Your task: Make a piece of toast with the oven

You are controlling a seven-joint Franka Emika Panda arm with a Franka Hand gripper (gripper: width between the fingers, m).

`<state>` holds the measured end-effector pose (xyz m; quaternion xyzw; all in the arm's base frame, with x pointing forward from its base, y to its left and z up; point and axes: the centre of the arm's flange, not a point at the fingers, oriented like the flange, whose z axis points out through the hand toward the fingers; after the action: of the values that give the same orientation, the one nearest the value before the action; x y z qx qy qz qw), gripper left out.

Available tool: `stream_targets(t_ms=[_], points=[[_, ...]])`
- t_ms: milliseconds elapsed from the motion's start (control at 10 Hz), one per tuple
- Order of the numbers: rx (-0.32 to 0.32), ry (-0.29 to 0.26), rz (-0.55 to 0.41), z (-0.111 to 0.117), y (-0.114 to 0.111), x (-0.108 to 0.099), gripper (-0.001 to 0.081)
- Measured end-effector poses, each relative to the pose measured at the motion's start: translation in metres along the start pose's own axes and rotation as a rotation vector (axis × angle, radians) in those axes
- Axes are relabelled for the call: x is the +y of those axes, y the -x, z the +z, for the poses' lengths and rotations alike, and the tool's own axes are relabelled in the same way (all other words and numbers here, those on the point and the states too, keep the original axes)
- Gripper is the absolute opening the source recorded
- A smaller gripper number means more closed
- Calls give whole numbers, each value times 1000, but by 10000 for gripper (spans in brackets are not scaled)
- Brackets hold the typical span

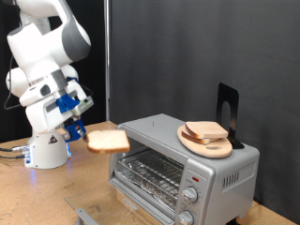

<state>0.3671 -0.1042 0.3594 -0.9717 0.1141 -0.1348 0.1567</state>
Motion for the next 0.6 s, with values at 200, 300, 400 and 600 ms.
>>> stream_targets(t_ms=[200,300,400,600], points=[[-11,41,3,22,-2,14,395],[-16,50,-6,29,-2,20,395],[-17,55,-14,35,-3,25,395],[-34,61,-10,45,-7,31,395]])
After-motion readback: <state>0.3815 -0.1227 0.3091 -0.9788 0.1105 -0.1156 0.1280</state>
